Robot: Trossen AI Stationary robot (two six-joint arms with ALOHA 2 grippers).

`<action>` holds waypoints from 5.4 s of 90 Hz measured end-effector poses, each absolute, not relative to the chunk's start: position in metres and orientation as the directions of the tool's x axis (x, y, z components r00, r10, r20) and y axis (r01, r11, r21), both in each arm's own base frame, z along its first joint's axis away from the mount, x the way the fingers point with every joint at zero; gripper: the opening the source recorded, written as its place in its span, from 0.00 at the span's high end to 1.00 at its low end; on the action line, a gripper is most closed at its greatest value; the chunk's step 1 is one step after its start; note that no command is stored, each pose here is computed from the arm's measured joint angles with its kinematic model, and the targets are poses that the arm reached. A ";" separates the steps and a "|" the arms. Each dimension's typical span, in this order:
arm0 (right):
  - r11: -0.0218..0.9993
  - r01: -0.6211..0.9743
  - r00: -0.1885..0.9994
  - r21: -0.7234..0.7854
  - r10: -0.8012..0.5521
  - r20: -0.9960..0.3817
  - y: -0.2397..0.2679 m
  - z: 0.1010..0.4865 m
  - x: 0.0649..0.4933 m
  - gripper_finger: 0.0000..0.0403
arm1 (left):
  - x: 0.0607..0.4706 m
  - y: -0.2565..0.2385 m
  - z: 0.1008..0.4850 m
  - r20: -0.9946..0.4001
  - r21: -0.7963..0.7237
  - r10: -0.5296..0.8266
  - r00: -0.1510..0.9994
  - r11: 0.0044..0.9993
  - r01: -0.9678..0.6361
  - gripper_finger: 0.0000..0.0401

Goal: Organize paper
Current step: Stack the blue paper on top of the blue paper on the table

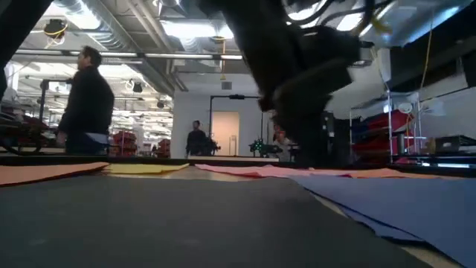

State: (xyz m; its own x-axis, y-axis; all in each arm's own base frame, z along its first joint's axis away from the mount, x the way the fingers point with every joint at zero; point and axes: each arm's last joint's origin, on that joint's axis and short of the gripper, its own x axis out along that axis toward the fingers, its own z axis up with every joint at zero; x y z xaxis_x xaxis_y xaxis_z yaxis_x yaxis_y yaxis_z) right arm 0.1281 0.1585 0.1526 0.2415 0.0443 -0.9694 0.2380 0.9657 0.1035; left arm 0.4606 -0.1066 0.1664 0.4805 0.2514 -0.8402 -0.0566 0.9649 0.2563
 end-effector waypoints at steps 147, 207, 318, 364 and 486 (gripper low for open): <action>0.833 0.548 0.224 -0.075 -0.232 -0.947 0.126 0.123 0.104 1.00 | 0.457 -0.063 0.159 -0.830 0.233 0.319 0.456 0.943 -0.236 1.00; 0.793 0.609 0.277 -0.016 -0.231 -0.933 0.124 0.117 0.104 1.00 | 0.451 -0.045 0.135 -0.834 0.174 0.302 0.462 0.939 -0.297 1.00; 0.797 0.605 0.312 0.003 -0.234 -0.921 0.125 0.116 0.106 1.00 | 0.459 -0.041 0.138 -0.809 0.123 0.254 0.530 0.955 -0.270 1.00; 0.806 0.592 0.331 0.013 -0.228 -0.916 0.126 0.116 0.107 1.00 | 0.468 -0.043 0.158 -0.764 0.124 0.238 0.600 0.966 -0.225 1.00; 0.808 0.589 0.332 0.025 -0.213 -0.919 0.127 0.117 0.108 1.00 | 0.459 -0.026 0.132 -0.816 0.171 0.299 0.495 0.943 -0.287 1.00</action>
